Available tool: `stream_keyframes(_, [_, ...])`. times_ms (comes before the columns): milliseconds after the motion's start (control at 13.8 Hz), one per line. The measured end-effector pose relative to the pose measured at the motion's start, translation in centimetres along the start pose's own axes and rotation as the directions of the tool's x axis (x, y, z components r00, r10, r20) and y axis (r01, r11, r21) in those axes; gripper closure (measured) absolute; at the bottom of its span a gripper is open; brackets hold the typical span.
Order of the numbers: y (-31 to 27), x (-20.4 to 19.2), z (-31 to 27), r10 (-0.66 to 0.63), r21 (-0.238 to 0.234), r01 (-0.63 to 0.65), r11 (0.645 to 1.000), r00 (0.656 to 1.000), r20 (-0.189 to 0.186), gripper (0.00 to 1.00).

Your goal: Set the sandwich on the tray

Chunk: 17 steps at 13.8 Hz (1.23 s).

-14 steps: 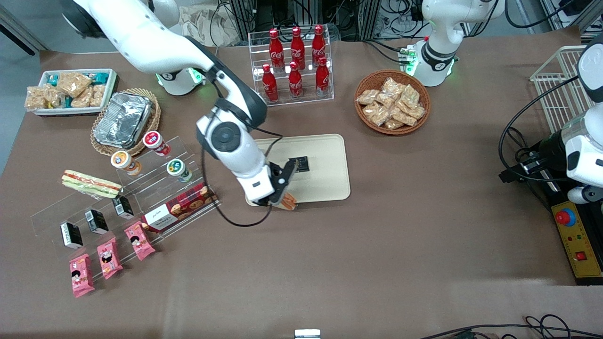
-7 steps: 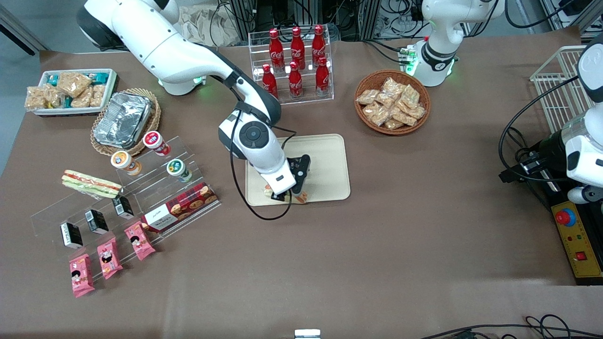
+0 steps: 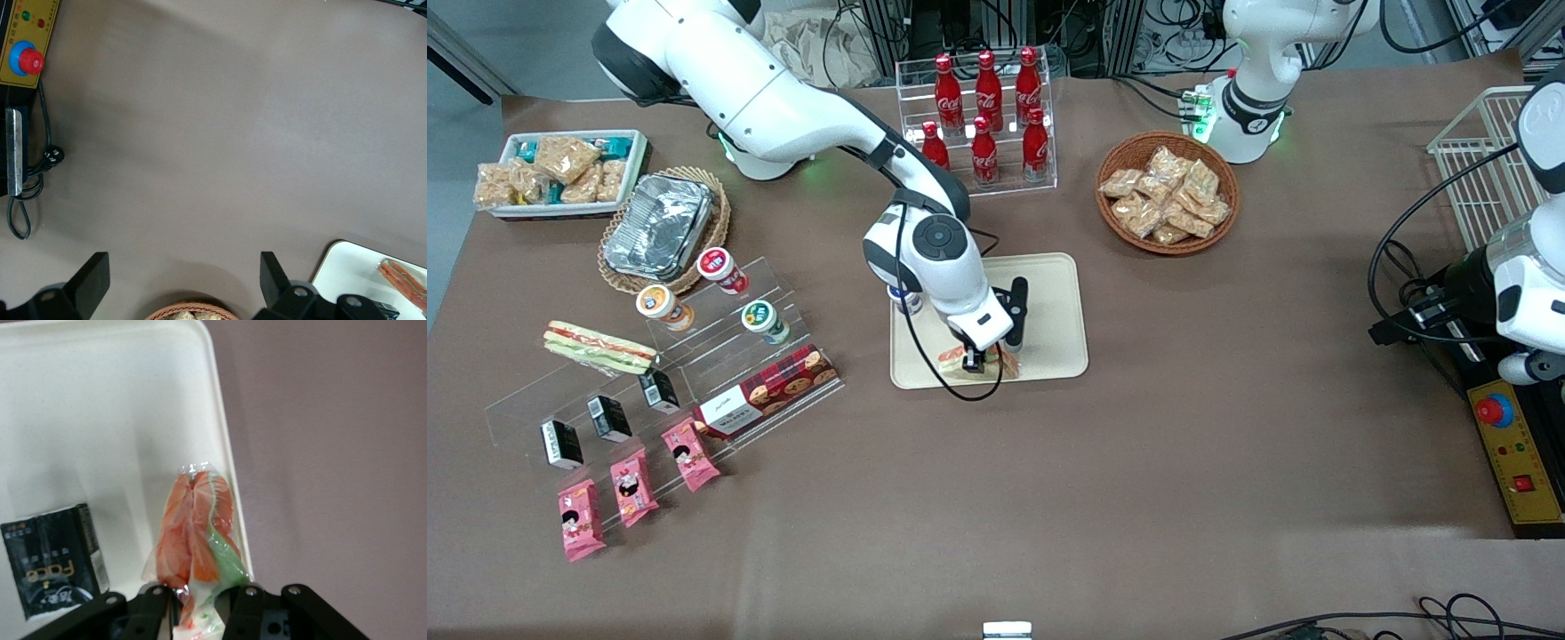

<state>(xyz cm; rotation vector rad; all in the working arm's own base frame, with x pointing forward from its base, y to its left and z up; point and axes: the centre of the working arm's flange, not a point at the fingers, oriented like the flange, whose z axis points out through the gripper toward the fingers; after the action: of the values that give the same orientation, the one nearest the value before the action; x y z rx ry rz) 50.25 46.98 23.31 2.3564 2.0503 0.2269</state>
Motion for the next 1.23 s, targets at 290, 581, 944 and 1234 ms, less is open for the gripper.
stream_keyframes(290, [-0.1, 0.0, 0.1, -0.001, 0.001, 0.001, 1.0, 1.0, 0.0, 0.77])
stream_keyframes(581, [0.4, -0.1, -0.2, 0.006, -0.004, -0.006, 1.0, 1.0, -0.002, 0.37])
stream_keyframes(944, [2.3, -1.6, -5.5, 0.093, 0.036, -0.096, 0.995, 0.992, 0.084, 0.0])
stream_keyframes(1234, [8.7, -9.1, -17.0, 0.311, 0.048, -0.321, 0.946, 0.939, 0.143, 0.0])
